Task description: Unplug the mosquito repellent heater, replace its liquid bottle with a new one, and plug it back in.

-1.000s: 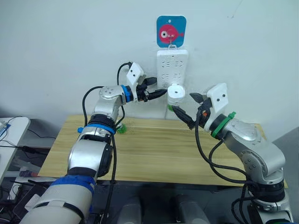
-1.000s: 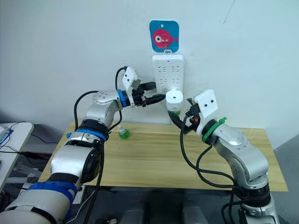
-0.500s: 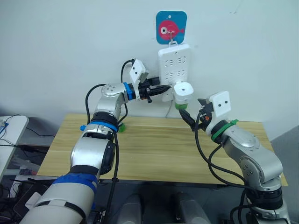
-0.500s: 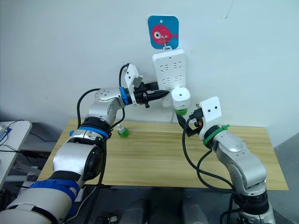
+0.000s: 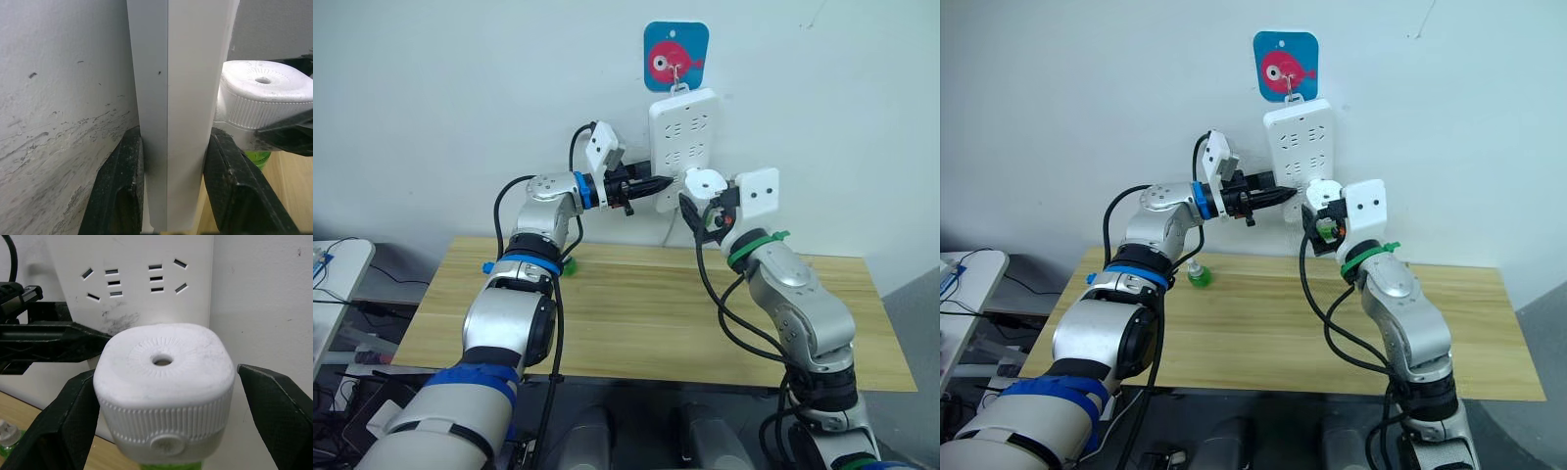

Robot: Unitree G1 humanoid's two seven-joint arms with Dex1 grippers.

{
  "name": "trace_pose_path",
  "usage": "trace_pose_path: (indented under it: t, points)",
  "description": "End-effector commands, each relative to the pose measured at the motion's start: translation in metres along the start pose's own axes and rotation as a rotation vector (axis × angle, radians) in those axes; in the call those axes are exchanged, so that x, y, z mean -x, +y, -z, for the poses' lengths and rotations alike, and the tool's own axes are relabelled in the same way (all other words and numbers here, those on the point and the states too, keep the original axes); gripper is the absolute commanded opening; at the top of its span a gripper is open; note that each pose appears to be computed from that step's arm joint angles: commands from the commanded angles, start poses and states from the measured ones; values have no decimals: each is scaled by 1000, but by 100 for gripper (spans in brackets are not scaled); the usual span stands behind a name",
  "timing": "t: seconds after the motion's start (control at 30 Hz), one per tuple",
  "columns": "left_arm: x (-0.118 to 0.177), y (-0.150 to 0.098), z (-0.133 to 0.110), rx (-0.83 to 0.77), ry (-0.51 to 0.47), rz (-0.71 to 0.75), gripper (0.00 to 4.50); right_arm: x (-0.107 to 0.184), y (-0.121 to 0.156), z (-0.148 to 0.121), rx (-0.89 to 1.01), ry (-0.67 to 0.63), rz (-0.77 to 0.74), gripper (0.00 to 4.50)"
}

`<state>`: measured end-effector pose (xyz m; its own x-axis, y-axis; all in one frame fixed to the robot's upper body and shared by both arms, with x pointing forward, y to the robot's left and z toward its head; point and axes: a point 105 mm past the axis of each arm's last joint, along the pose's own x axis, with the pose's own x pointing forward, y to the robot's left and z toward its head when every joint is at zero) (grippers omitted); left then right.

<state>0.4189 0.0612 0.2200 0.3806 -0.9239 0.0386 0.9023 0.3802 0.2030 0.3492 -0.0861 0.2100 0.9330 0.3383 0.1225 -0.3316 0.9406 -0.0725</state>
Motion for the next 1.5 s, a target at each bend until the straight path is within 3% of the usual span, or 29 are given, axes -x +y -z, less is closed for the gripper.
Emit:
trace_pose_path:
  t: [0.03, 0.13, 0.2, 0.67, 0.83, 1.17, 1.3, 1.5]
  points:
    - [-6, -2, -16, -61, -28, 16, 131, 0, -1, -15, 24, -72, -21, 432]
    - [-6, -3, -15, -63, -26, 18, 131, 3, 2, -16, 28, -80, -55, 370]
    - [-6, -3, -15, -64, -25, 15, 131, 6, 3, -16, 28, -82, -70, 303]
    - [-1, 5, -11, -77, 1, -41, 131, 46, -1, -21, 70, -52, -98, 299]
    - [4, 9, -8, -82, 10, -78, 131, 44, -8, -17, 91, -32, -74, 299]
    - [46, 16, -4, -82, 14, -202, 449, 41, -23, -9, 56, -22, -38, 299]
    - [59, -8, 1, -92, 19, -206, 449, 41, -35, -8, -54, -13, 2, 299]
    - [56, -76, 1, -191, -78, -240, 449, 39, -65, -5, -488, -11, 114, 299]
